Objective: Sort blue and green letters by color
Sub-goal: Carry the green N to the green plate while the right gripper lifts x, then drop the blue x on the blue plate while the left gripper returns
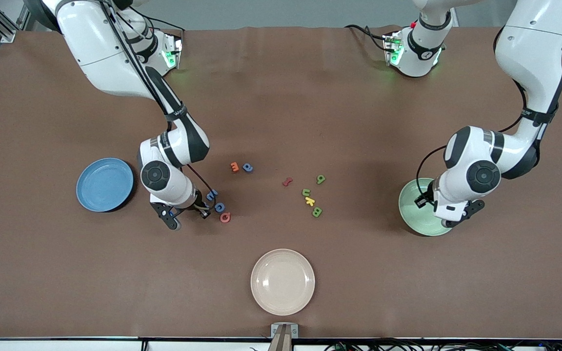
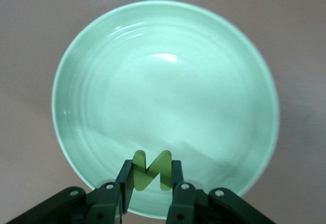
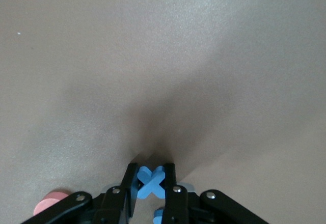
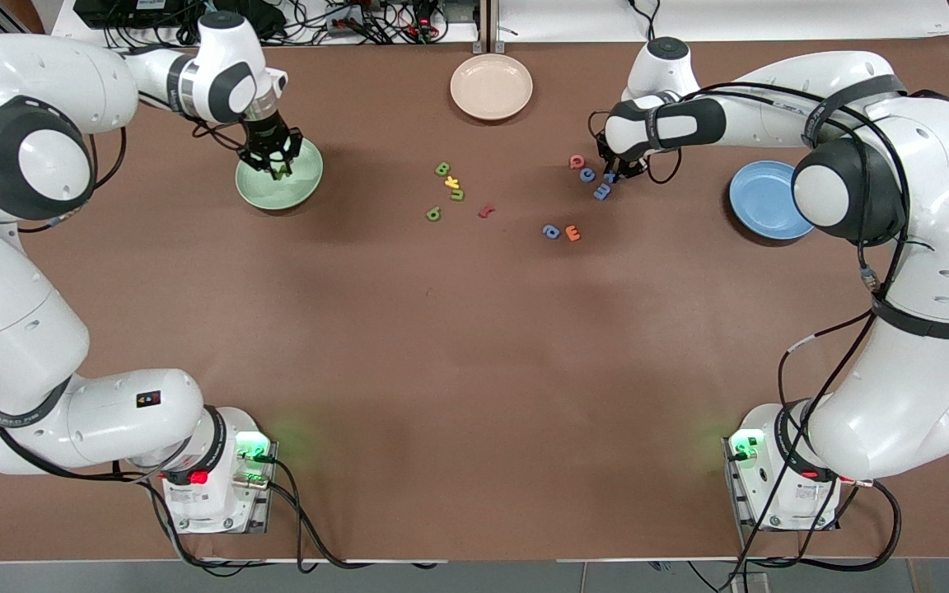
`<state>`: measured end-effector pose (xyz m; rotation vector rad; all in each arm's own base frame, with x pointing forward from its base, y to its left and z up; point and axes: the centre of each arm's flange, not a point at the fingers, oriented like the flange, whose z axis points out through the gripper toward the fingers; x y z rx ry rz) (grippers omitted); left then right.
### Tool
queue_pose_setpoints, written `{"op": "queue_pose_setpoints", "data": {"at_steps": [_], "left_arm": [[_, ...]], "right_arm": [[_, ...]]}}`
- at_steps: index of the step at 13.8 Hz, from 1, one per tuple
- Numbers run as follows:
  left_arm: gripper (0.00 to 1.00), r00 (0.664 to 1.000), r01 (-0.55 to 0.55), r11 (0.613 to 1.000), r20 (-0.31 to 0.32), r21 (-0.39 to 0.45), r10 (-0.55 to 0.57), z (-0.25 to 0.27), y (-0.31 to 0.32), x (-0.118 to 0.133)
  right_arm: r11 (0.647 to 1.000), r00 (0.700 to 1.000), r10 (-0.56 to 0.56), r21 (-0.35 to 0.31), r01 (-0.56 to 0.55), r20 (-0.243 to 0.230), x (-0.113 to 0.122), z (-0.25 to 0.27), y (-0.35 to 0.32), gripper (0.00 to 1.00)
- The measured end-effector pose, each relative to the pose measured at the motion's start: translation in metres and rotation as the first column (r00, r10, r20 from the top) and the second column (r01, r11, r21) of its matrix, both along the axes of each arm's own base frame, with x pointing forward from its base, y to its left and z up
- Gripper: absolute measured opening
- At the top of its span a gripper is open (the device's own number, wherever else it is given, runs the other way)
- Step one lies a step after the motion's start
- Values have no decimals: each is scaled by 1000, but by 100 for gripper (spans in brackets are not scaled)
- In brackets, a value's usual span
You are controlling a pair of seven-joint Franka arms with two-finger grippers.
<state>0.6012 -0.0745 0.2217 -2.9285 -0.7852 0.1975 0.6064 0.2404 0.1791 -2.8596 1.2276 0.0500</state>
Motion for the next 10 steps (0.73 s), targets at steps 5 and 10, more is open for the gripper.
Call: {"op": "queue_pose_setpoints", "data": {"at_steps": [5,10], "left_arm": [[78,999,37,999,8,-14,-37,3,-1,1],[98,993,-66,996,97,-57,71,43,-110,6]], "right_arm": [[992,994,104,-62,-106,-34,7,5,-24,25],[938,936,340,-46,-344,-89,23,76,-138,25]]}}
